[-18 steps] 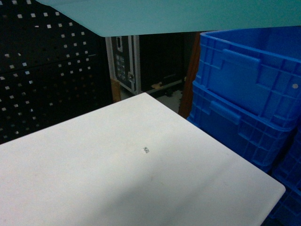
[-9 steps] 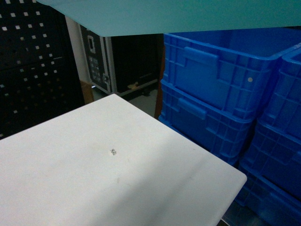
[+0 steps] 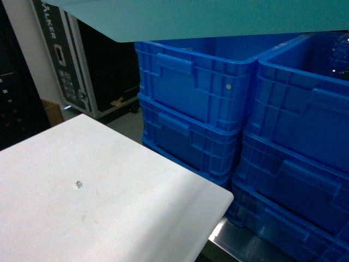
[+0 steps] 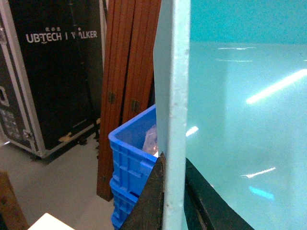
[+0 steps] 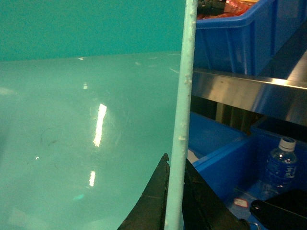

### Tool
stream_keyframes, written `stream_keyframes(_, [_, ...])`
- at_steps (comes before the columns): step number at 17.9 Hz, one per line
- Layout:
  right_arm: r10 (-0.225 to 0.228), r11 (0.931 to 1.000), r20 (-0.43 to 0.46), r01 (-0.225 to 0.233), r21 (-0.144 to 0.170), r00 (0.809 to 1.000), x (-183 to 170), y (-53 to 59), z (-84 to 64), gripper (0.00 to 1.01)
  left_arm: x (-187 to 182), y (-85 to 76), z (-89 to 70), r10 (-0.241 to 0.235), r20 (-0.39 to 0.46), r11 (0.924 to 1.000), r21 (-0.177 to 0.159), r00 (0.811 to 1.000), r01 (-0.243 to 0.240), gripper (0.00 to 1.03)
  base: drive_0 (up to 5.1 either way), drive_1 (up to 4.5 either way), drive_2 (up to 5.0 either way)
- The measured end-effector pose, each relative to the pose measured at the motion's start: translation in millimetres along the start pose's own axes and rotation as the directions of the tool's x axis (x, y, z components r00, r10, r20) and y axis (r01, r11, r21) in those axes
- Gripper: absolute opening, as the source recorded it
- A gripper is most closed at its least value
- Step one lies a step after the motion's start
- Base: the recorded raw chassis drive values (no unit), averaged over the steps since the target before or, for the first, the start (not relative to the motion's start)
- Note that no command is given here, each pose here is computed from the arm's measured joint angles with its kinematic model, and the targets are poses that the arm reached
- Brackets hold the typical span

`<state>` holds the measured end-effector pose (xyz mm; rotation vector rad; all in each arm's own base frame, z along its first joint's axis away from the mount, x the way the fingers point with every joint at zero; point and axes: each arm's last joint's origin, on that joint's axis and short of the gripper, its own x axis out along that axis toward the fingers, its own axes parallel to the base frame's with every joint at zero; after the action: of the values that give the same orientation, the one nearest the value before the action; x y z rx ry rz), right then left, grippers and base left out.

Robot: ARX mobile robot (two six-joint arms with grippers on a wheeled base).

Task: Stack blue boxes stably on right

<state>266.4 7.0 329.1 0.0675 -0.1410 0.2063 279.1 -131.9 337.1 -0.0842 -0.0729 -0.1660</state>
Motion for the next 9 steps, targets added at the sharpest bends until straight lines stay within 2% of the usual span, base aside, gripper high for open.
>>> stream_keyframes(1, [0.0,1.0,0.0,0.0,0.0,1.0,0.0,0.0,0.0,0.07,0.0,0.0,0.0,0.0,0.0,1.0,0.0,1.0,0.0,0.08,-1.5,-1.54,-1.5])
stream_keyframes(9, [0.001,1.0,0.0,-0.001,0.001,1.0,0.1,0.2,-0.2,0.07,0.1,0.5,0.1,-0.001,0.0,1.0,0.001,1.0,0.001,0.08,2.7,-5.8,-2.1])
